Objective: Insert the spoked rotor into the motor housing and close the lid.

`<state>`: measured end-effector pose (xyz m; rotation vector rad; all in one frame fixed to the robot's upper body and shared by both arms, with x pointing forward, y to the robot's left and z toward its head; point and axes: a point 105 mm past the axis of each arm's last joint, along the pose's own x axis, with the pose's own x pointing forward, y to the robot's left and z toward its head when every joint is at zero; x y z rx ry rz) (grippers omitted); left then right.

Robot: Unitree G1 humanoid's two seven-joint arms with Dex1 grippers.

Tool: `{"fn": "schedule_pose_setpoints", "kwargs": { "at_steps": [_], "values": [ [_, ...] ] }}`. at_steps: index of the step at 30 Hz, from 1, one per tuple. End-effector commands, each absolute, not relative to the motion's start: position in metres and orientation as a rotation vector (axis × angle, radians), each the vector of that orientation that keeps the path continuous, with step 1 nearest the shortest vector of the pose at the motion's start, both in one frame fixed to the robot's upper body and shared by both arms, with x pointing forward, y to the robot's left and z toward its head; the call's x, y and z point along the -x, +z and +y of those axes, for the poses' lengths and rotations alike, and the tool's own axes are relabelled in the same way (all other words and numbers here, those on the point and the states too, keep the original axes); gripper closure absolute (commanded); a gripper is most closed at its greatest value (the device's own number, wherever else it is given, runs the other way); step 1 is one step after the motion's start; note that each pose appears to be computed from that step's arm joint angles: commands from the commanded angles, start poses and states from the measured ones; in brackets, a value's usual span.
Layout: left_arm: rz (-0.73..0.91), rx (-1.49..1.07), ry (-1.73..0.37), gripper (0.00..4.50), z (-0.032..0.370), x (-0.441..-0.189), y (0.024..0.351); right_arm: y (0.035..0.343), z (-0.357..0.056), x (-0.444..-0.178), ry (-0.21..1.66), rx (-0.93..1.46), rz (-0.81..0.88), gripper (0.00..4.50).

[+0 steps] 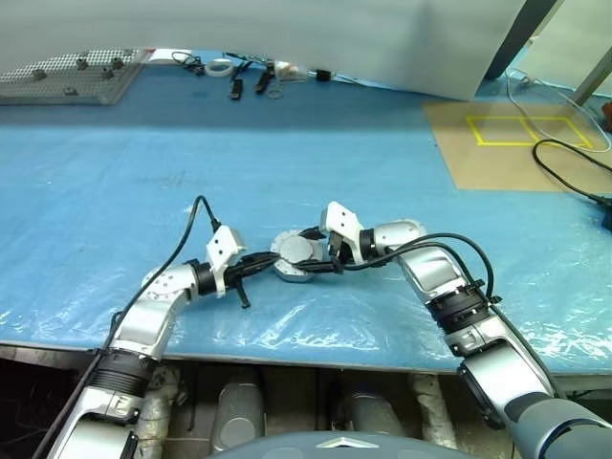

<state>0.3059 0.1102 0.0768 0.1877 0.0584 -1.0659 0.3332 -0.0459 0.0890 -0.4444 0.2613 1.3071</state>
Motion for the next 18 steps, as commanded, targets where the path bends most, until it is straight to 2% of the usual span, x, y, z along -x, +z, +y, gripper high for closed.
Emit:
{"fn": "schedule_pose_setpoints", "kwargs": {
  "at_steps": [1,6,14,18],
  "values": [
    [0.077,-0.223,-1.086,4.5,0.105,-0.305,0.067,0.068,-0.061,-0.333,1.253,0.433,0.368,1.52],
    [0.121,-0.291,-1.064,4.5,0.113,-0.309,0.046,0.069,-0.06,-0.334,1.253,0.431,0.369,1.52],
    [0.125,-0.329,-1.052,4.5,0.115,-0.314,0.033,0.07,-0.061,-0.334,1.248,0.421,0.373,1.52],
    [0.117,-0.327,-1.064,4.5,0.114,-0.313,0.031,0.073,-0.062,-0.334,1.245,0.415,0.364,0.16]
  ]
}}
